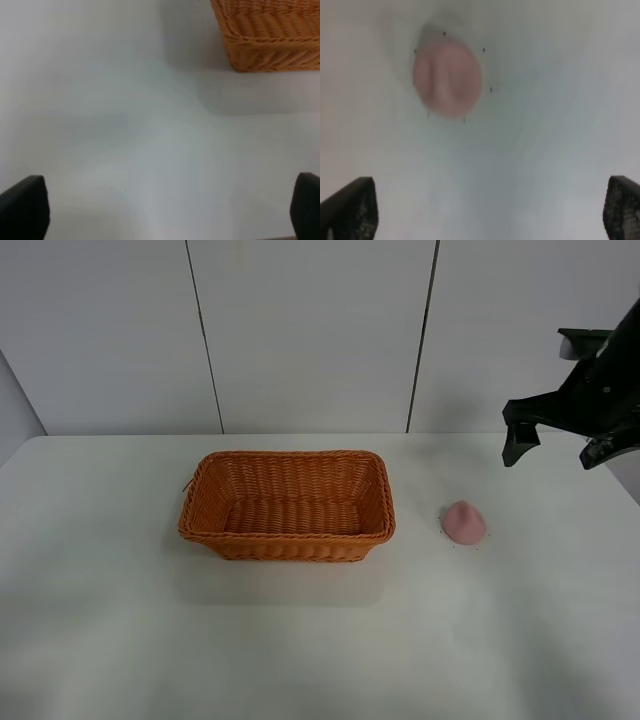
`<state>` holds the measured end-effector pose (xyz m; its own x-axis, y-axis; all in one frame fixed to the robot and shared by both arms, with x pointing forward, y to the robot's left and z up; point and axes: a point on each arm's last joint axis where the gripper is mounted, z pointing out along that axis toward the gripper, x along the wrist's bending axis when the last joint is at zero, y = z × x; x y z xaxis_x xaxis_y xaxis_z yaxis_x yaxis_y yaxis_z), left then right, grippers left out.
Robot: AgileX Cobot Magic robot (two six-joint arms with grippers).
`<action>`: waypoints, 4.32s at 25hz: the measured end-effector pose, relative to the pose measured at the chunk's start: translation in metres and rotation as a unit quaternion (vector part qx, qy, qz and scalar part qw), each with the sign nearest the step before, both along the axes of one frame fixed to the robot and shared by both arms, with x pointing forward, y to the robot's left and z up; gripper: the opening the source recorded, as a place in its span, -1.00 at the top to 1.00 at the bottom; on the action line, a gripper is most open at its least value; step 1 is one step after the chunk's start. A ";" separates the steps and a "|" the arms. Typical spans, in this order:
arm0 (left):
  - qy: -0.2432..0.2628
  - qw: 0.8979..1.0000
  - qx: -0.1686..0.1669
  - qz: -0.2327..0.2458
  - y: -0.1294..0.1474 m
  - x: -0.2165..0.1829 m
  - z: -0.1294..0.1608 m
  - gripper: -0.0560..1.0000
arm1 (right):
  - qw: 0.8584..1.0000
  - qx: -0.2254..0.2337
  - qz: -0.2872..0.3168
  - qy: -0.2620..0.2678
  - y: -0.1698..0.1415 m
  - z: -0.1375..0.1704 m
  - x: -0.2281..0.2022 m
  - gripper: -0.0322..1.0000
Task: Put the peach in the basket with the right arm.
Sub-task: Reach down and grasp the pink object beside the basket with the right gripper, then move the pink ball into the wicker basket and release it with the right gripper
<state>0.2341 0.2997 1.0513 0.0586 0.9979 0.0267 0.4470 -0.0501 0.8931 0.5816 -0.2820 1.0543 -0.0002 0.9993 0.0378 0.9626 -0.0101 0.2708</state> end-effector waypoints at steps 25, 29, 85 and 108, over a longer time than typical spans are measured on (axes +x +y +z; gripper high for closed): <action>0.000 1.000 0.000 0.000 0.000 0.000 0.000 -0.98 | 0.995 -0.006 0.052 0.089 0.032 -0.110 0.077 -0.41; 0.000 1.000 0.000 0.000 0.000 0.000 0.000 -0.98 | 0.994 -0.006 0.051 0.092 0.033 -0.132 0.083 -0.41; 0.000 1.000 0.000 0.000 0.000 0.000 0.000 -0.98 | 0.997 -0.019 0.071 -0.039 0.042 0.006 0.108 0.93; 0.000 1.000 0.000 0.000 0.000 0.000 0.000 -0.98 | 0.947 0.013 0.310 -0.084 0.265 -0.006 0.034 0.93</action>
